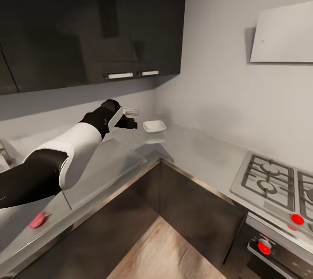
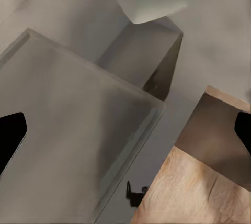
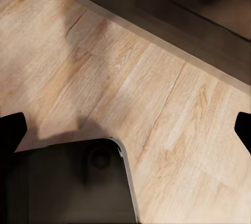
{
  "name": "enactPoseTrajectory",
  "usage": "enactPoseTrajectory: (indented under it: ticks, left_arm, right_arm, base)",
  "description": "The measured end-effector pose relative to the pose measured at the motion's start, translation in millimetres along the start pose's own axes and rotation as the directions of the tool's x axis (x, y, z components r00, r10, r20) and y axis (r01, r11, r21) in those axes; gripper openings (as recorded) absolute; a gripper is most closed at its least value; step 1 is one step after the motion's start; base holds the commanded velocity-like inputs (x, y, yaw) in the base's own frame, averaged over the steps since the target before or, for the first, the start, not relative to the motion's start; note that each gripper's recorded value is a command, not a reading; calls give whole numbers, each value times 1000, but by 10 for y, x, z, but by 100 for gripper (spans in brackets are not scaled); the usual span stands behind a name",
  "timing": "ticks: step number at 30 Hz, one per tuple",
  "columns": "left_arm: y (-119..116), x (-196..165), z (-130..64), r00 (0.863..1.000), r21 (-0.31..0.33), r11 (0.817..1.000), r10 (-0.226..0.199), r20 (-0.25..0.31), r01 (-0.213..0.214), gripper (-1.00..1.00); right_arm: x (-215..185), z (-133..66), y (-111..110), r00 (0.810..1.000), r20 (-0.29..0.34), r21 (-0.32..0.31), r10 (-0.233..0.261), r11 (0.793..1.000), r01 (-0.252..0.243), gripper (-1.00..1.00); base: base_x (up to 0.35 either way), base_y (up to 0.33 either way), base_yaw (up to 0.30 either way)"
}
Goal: In the kitchen, take the Vidalia onion out of the sink, dice it on the chopping board with the paring knife, put the diced onion into the bowl on the countertop, then place both the paring knife and the chopping board into the sink.
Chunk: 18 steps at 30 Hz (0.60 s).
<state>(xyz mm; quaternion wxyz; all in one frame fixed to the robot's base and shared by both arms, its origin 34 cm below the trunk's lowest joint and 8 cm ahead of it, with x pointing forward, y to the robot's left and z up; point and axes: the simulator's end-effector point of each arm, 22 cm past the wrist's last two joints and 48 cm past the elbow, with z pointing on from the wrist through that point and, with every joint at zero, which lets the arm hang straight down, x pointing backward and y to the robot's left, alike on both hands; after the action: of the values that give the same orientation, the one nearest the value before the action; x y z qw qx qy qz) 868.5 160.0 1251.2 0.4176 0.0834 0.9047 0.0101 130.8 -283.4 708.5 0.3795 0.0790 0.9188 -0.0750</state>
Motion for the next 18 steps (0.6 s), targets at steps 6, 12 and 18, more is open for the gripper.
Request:
enactPoseTrajectory:
  ticks: [6, 12, 18]
  left_arm:
    - [15, 43, 66, 1000, -1, 1000, -2, -9, 2, 100]
    - [17, 68, 93, 1000, -1, 1000, -1, -14, 1, 100]
    - [16, 79, 105, 1000, -1, 1000, -1, -16, 1, 100]
  right_arm:
    - [23, -19, -5, 1000, -10, 1, -2, 1000, 2, 100]
    - [29, -24, -5, 1000, -13, 0, -3, 1000, 3, 100]
    - [29, -23, -9, 1000, -13, 2, -2, 1000, 2, 100]
  base:
    - [289, 82, 0]
    - [233, 87, 0]
    - [49, 10, 0]
